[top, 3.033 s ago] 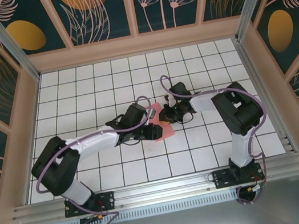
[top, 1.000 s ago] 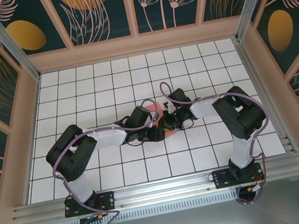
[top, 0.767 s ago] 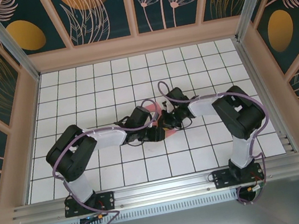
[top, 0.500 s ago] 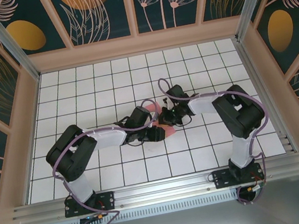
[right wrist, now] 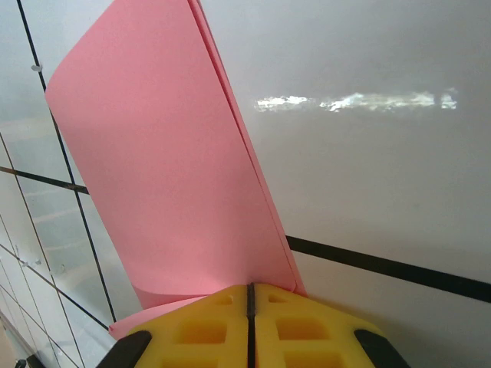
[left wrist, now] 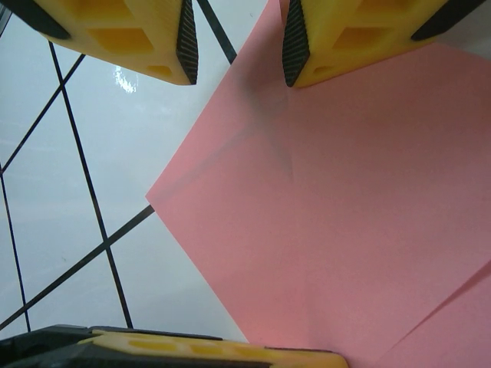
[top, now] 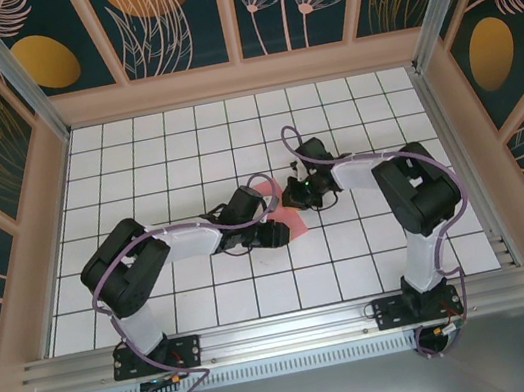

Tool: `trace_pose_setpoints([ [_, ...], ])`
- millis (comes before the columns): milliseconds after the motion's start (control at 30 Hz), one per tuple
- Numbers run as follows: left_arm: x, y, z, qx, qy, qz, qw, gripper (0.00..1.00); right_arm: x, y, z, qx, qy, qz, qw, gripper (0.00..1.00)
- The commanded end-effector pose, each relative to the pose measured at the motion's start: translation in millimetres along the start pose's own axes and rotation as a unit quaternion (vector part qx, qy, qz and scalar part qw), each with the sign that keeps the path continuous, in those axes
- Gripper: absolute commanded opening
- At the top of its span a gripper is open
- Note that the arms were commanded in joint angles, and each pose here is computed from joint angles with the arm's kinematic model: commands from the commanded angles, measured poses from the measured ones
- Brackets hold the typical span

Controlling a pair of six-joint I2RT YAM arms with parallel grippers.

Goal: Fold a paper plane with a square sheet of paper (fold left side to right side)
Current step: Fold the triangle a second time at the center of the table.

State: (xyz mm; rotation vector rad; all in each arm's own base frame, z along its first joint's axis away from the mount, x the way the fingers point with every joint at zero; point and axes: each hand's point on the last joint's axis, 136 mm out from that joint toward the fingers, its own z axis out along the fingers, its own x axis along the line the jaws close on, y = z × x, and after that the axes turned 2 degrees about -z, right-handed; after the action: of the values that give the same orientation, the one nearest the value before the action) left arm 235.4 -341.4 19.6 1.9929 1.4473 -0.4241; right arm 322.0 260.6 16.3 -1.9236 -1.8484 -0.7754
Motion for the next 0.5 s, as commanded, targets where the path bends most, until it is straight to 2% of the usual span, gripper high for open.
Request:
trace_pose_setpoints([
  [0, 38, -48, 4, 0.069, 0.056, -0.032, 0.996, 0.39, -27, 17, 5, -0.026, -0.048, 0.003, 0.999, 0.1],
  [100, 21, -47, -1, 0.065, 0.026, -0.013, 0.997, 0.41, -31, 12, 7, -0.019, -0.049, 0.007, 0.999, 0.1],
  [467, 3, -73, -9, 0.094, 0.003, 0.023, 0.995, 0.41, -26, 11, 9, -0.014, -0.042, 0.003, 0.999, 0.1],
])
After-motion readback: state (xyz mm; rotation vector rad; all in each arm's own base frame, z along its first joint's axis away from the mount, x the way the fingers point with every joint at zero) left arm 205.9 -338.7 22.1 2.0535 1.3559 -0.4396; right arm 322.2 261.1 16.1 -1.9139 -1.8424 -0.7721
